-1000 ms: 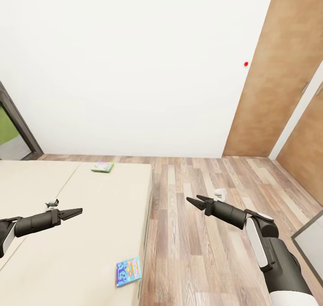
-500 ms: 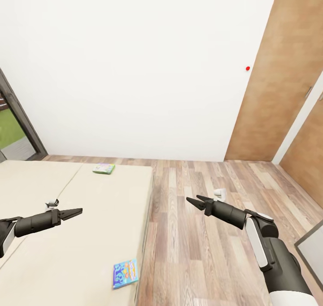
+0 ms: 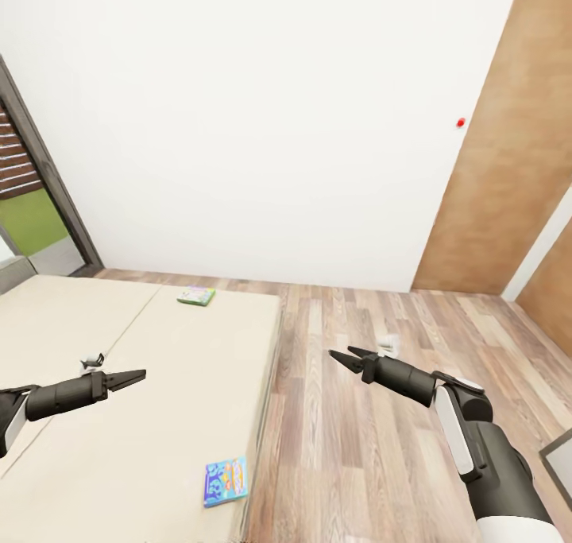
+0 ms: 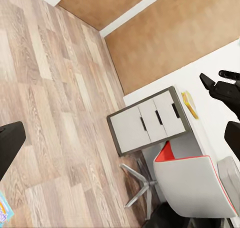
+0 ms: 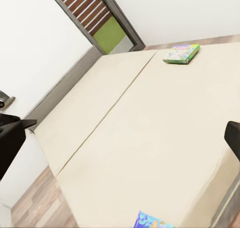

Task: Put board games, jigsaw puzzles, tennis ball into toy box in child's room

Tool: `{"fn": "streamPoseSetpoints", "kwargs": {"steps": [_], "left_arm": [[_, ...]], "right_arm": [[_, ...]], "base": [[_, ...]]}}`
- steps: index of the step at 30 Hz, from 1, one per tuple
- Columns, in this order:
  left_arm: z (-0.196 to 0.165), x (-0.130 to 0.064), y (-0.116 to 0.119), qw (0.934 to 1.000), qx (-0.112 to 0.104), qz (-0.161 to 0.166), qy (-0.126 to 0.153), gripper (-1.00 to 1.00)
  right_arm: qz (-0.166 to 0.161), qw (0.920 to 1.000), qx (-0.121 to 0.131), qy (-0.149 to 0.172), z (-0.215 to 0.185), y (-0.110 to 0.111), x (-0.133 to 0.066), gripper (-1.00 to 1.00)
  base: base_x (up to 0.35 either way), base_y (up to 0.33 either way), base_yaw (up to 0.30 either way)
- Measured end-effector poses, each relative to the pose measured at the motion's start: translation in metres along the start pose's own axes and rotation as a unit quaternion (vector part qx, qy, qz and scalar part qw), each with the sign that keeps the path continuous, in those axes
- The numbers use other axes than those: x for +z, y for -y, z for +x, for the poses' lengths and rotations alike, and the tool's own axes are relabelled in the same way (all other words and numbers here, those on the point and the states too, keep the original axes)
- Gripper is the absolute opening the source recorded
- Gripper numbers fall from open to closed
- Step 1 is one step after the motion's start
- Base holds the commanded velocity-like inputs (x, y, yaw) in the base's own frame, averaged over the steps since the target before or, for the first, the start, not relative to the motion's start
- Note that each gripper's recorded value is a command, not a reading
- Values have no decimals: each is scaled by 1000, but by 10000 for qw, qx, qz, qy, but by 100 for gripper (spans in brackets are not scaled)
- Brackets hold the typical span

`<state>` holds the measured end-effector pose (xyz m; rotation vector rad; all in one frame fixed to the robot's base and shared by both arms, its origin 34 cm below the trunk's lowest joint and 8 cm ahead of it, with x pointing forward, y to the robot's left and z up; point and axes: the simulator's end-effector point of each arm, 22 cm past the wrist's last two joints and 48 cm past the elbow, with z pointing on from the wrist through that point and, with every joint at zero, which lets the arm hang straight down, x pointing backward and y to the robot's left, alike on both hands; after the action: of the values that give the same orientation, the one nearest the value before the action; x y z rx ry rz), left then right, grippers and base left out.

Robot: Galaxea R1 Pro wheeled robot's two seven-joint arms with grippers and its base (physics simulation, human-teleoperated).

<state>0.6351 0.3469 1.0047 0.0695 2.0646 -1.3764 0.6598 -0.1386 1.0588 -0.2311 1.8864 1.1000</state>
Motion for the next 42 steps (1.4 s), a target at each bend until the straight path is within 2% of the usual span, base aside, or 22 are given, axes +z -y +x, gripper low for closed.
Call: {"fn": "streamPoseSetpoints", "kwargs": {"steps": [7, 22, 42], "left_arm": [[0, 0, 0, 10000, -1, 0, -1, 100], [-1, -1, 2, 10000, 19, 7, 8, 100], [-6, -1, 11, 9999, 105, 55, 49, 100]], "right_arm": [[0, 10000, -1, -1, 0, 0, 0, 100], [-7, 10000, -21, 11, -2, -2, -1, 100], [-53, 9999, -80, 95, -11, -9, -4, 100]], "base": [[0, -155, 280], [6, -11, 263], [61, 17, 29]]}}
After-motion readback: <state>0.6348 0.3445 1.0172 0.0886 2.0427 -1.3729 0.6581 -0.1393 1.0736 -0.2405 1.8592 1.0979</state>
